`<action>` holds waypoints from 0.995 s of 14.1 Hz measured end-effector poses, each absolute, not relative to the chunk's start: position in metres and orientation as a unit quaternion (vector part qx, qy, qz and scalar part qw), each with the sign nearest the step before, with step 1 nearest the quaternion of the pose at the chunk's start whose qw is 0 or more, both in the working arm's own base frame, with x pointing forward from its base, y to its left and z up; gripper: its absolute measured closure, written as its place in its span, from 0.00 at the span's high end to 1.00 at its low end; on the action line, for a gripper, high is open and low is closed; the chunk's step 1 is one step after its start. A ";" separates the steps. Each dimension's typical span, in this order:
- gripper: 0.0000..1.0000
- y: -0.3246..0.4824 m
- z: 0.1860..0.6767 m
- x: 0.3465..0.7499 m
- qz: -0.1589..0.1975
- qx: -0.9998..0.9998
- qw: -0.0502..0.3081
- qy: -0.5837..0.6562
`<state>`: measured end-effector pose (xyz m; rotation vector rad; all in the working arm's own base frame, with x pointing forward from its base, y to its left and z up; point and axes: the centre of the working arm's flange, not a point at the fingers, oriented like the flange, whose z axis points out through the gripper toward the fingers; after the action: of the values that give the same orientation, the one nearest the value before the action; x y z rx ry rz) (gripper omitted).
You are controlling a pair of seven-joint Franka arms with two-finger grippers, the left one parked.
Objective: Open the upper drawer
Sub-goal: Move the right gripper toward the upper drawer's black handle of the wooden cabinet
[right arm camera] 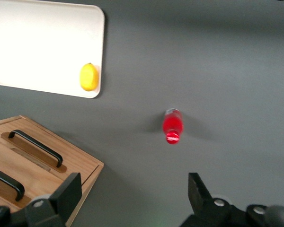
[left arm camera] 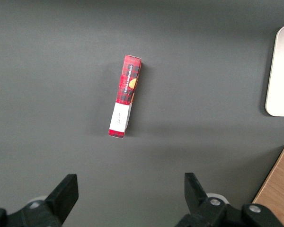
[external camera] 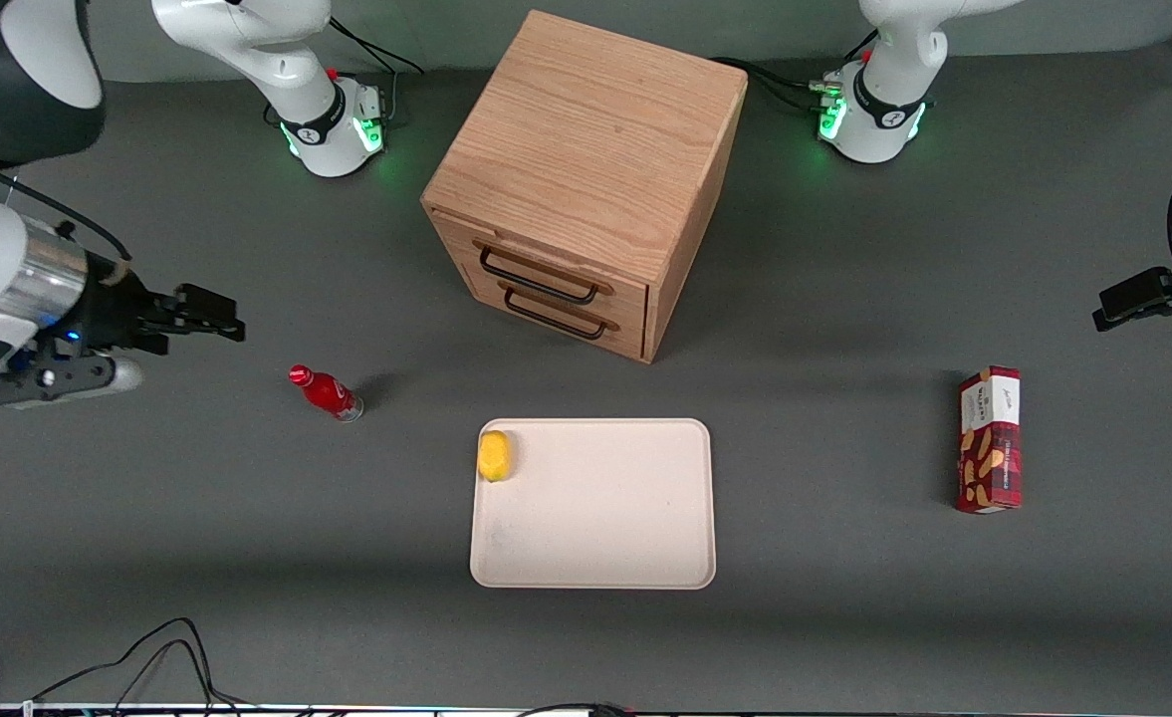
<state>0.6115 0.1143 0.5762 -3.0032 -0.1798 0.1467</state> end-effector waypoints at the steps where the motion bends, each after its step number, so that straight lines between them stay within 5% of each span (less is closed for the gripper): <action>1: 1.00 0.130 0.570 0.615 0.043 -0.994 0.066 -0.071; 14: 1.00 0.288 0.522 0.604 0.013 -0.955 0.079 -0.285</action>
<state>0.6038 0.2878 0.5216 -2.8594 -0.8532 0.0394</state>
